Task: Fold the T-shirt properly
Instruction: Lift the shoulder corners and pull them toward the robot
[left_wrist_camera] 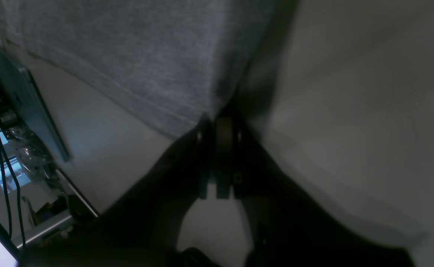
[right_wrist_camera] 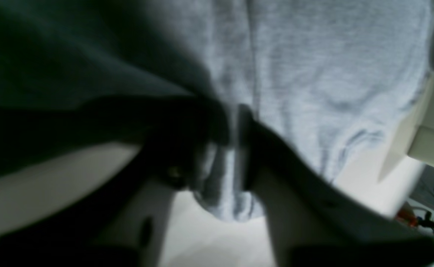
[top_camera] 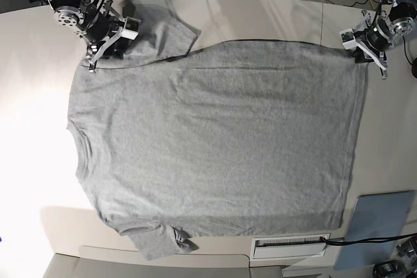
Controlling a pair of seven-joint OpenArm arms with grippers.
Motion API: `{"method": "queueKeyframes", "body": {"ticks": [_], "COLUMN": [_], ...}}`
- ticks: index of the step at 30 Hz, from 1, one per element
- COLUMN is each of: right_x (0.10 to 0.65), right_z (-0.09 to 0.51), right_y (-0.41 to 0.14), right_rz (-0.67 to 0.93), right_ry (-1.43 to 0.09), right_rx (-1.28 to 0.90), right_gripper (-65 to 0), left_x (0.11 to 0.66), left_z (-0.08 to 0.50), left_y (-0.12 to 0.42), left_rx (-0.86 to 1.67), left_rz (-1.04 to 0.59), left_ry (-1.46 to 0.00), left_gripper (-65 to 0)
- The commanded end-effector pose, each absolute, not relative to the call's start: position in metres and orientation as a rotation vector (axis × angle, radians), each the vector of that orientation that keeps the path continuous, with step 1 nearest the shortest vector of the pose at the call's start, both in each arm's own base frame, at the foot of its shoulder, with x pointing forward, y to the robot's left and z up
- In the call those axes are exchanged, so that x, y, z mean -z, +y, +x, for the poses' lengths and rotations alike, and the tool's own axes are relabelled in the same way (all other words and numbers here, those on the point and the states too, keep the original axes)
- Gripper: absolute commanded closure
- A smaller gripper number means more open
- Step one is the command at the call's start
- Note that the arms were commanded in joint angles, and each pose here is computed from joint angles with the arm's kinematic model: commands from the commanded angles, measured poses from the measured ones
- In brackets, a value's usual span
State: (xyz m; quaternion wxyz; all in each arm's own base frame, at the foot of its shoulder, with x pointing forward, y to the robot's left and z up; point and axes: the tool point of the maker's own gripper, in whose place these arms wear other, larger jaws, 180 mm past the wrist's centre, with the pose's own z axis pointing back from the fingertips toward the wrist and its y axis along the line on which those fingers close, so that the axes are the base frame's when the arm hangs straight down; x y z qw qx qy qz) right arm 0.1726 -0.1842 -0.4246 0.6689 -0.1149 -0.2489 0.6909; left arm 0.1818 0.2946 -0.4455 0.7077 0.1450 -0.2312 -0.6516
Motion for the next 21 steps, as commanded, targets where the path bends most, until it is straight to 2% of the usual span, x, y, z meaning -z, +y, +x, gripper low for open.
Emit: {"method": "queueKeyframes", "body": {"ticks": [1,2,3,9,15,21], "right_x": [0.433,0.433,0.433,0.43,0.394,0.375], "right_z": [0.16,0.16,0.16,0.147,0.135,0.111], "right_y": [-0.189,-0.19,-0.192,-0.207,-0.223,-0.232], "right_rz": [-0.231,-0.235,-0.238,-0.263,-0.393,-0.415], "right_ry": [-0.493,-0.487,-0.479,-0.378,-0.365,-0.343], "right_rx": [-1.573,-1.565,-1.55,-1.418,-1.44,-1.429], "right_gripper": [-6.0,-0.8,0.0,0.0,0.0,0.0], "left_x": [0.463,0.463,0.463,0.462,0.464,0.453], "left_z": [0.149,0.149,0.149,0.147,0.13,0.107], "left_y": [0.295,0.295,0.295,0.295,0.291,0.282], "left_rx": [1.465,1.465,1.465,1.409,1.375,1.386], "left_rz": [0.213,0.213,0.213,0.19,0.16,0.131], "left_ry": [-0.393,-0.393,-0.393,-0.402,-0.379,-0.38], "left_gripper": [0.0,0.0,0.0,0.0,0.0,0.0]}}
